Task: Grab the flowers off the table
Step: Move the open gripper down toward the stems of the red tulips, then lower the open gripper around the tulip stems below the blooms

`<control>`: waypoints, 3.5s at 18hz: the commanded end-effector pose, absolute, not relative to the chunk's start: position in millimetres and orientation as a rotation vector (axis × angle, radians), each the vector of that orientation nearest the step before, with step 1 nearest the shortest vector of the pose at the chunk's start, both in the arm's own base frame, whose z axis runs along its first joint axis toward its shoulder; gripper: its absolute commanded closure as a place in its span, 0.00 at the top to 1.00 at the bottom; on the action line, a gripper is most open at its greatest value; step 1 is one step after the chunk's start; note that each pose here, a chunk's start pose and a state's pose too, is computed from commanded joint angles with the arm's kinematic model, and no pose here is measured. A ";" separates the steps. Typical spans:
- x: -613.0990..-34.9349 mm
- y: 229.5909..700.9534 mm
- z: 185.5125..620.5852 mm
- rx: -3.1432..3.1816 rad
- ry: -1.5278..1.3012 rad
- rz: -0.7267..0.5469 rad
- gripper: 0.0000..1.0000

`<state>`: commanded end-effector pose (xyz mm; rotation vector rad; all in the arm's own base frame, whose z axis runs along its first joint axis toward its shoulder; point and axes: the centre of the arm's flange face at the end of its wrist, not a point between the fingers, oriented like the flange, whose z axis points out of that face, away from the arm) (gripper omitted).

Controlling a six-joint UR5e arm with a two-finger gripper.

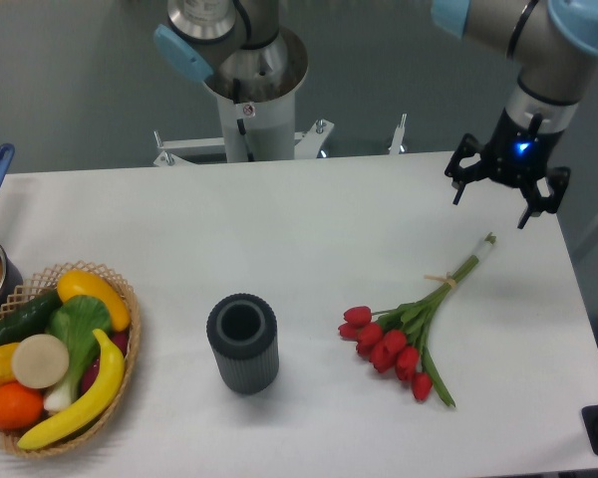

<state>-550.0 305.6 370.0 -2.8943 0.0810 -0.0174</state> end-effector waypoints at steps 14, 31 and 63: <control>-555.8 346.9 289.2 -2.930 0.228 -0.087 1.00; -545.5 391.4 219.1 -2.918 0.328 -0.063 1.00; -522.4 400.8 180.1 -2.926 0.360 -0.122 1.00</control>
